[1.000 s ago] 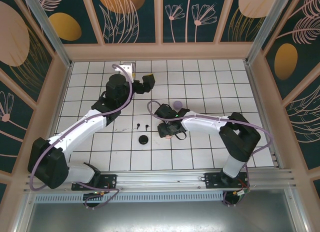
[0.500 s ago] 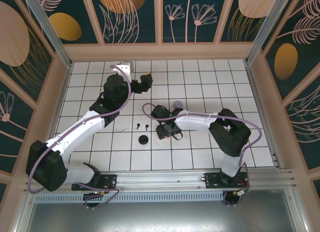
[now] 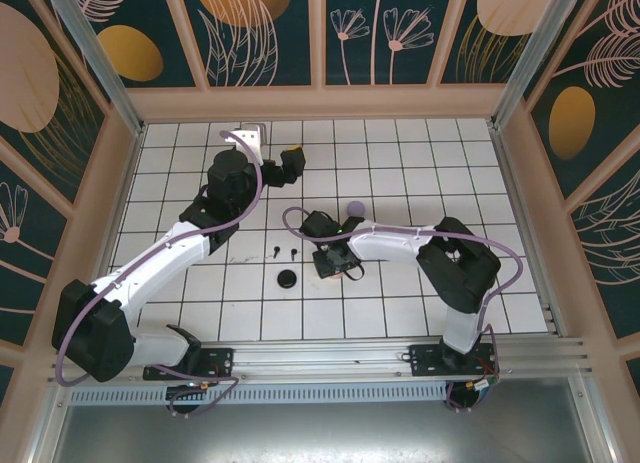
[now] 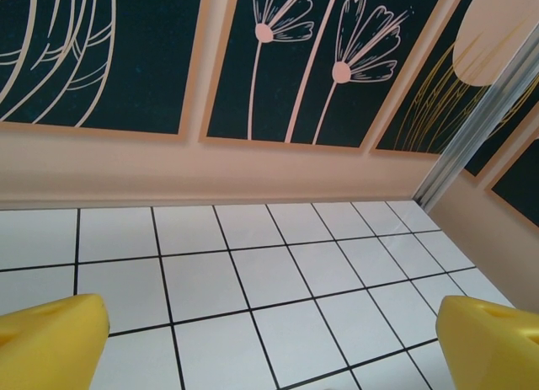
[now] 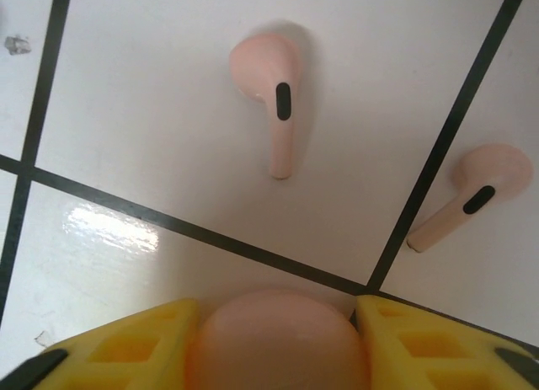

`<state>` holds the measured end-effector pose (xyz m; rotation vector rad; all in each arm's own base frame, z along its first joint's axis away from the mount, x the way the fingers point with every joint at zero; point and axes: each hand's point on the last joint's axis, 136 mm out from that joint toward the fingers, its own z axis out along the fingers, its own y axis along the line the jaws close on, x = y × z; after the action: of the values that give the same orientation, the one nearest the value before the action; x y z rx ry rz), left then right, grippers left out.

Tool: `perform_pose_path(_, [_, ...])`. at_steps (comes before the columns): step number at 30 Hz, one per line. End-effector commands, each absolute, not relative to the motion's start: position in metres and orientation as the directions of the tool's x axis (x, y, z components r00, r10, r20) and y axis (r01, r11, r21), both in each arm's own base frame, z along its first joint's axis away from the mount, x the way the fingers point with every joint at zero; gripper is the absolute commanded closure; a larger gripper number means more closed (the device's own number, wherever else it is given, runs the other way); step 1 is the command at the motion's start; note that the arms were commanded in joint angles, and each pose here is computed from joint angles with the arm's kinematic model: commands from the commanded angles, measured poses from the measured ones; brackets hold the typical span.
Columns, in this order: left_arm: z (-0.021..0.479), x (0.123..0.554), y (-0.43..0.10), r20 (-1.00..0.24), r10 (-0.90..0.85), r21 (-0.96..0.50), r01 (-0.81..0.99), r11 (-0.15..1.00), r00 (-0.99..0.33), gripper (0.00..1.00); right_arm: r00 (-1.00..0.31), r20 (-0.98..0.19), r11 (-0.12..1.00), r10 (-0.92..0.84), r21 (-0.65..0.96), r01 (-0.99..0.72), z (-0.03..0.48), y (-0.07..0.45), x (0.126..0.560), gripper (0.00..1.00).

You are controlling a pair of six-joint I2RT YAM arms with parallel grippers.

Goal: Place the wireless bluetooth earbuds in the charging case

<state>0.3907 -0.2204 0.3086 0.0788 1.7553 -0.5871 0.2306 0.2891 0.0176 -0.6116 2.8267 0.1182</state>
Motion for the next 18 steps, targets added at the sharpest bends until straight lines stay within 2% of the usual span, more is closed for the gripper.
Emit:
perform_pose_path(1, [0.318,0.393,-0.215,-0.913,-0.32,-0.392,0.335,0.856,-0.252,0.01,-0.894,-0.174,0.906,-0.413,0.025,-0.424,0.011,0.28,0.208,0.61])
perform_pose_path(6, [0.321,0.392,-0.216,-0.897,-0.358,-0.431,0.335,0.838,-0.259,0.01,-0.901,-0.192,0.911,-0.388,0.063,-0.406,0.021,0.282,0.204,0.63])
perform_pose_path(11, [0.321,0.391,-0.22,-0.891,-0.362,-0.443,0.356,0.823,-0.272,0.01,-0.904,-0.191,0.913,-0.383,0.073,-0.402,0.024,0.279,0.2,0.47])
perform_pose_path(18, [0.319,0.392,-0.223,-0.891,-0.357,-0.443,0.362,0.82,-0.28,0.01,-0.896,-0.174,0.902,-0.408,0.075,-0.425,0.02,0.278,0.192,0.44])
